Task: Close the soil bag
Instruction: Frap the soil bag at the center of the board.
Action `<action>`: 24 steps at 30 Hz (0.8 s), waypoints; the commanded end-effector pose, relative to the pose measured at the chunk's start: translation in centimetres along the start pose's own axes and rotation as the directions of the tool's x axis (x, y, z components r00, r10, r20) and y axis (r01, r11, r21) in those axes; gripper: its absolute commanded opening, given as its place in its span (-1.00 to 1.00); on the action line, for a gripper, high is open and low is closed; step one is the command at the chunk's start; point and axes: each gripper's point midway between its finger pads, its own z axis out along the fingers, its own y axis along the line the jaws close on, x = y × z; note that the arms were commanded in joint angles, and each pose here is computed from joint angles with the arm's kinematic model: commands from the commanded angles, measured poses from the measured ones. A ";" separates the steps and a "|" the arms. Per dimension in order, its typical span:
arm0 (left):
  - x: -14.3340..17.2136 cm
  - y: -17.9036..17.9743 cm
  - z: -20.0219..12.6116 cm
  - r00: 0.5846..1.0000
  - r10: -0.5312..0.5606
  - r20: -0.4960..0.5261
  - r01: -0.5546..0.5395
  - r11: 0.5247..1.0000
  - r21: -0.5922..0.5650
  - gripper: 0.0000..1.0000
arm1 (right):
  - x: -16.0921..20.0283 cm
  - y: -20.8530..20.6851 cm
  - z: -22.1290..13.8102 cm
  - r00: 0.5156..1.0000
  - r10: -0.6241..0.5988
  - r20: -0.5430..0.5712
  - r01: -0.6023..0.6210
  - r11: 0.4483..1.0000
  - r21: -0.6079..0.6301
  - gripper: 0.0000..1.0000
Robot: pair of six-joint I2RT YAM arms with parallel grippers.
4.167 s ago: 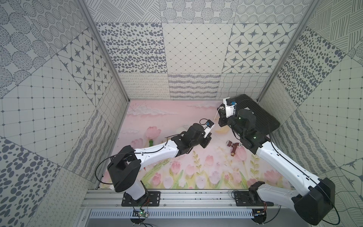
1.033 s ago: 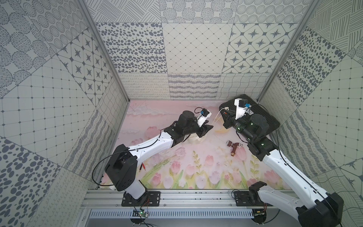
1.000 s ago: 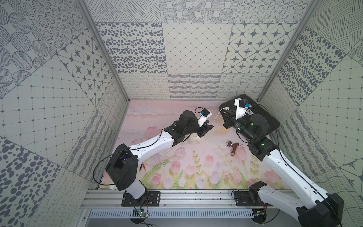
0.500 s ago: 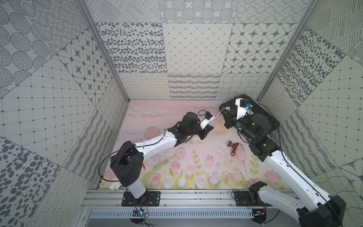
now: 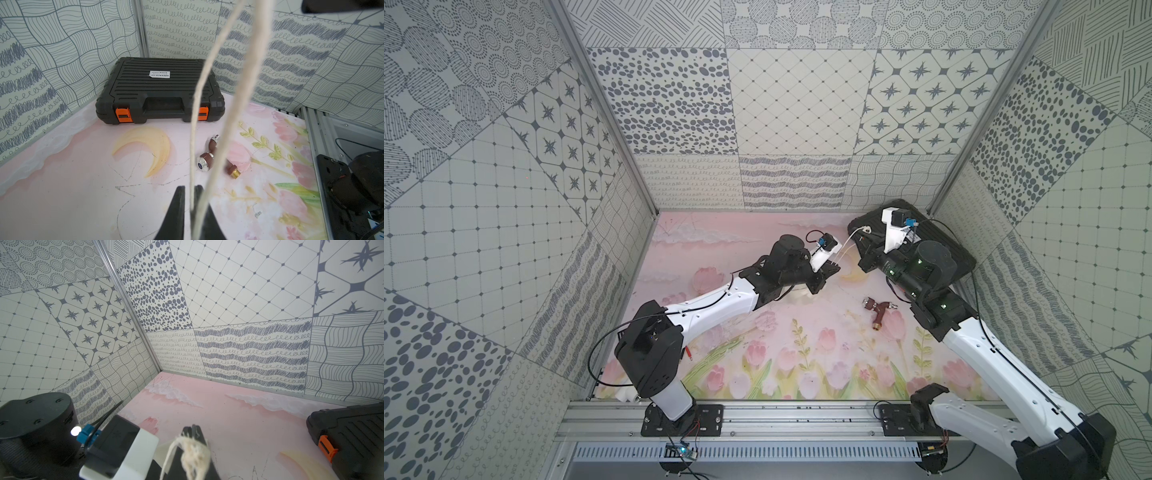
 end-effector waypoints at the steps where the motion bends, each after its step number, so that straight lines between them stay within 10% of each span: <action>1: -0.7 -0.2 0.3 1.000 0.017 0.001 -0.017 1.000 0.008 -0.74 | -2.4 0.8 -0.2 0.998 -0.016 0.061 0.018 1.000 -0.019 -1.00; 24: 13.9 -1.6 -0.7 0.911 -0.094 -0.401 0.082 0.996 -0.046 -1.00 | -10.4 -3.3 -2.7 0.970 -0.144 0.196 0.103 0.973 0.205 -1.00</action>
